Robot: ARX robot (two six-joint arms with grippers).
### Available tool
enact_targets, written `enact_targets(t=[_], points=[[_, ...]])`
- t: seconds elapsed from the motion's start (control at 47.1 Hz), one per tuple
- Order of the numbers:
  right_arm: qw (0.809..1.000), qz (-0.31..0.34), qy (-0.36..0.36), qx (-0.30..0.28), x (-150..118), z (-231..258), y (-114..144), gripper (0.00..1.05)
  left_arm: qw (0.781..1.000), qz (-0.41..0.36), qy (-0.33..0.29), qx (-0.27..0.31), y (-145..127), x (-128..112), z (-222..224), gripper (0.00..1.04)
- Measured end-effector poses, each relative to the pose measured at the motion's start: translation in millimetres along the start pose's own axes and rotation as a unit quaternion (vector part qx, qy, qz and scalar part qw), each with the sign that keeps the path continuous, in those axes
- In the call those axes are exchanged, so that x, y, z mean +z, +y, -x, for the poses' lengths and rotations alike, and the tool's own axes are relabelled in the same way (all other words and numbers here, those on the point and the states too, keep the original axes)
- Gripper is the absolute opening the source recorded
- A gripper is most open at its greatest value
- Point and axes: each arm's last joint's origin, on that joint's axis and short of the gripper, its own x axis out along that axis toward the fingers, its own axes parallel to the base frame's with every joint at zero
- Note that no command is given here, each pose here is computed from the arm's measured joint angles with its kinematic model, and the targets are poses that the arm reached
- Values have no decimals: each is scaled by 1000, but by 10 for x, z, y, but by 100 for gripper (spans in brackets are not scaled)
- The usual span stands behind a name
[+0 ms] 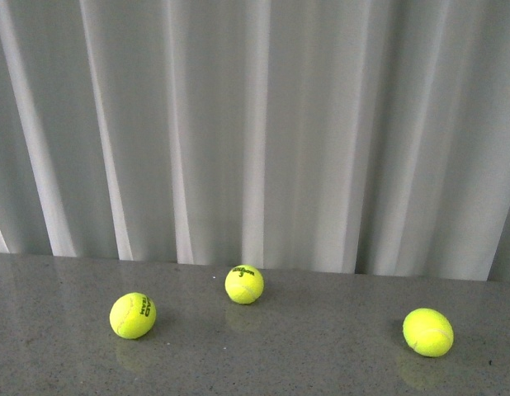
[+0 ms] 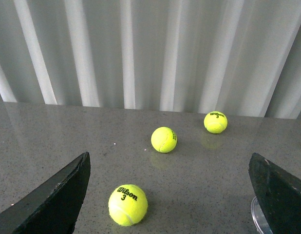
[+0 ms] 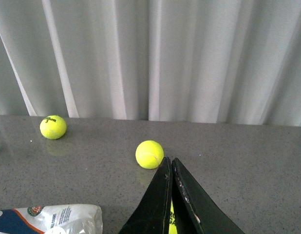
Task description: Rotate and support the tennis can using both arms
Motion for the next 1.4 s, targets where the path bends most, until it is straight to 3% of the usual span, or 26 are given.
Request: enact_targets(t=[1.166, 1.4], points=[[1000, 0, 0, 1, -17, 304, 0, 3, 1000, 0, 0, 0, 0, 1, 1, 98], [1000, 0, 0, 1, -17, 304, 0, 51, 1000, 0, -1, 0, 0, 1, 1, 98]])
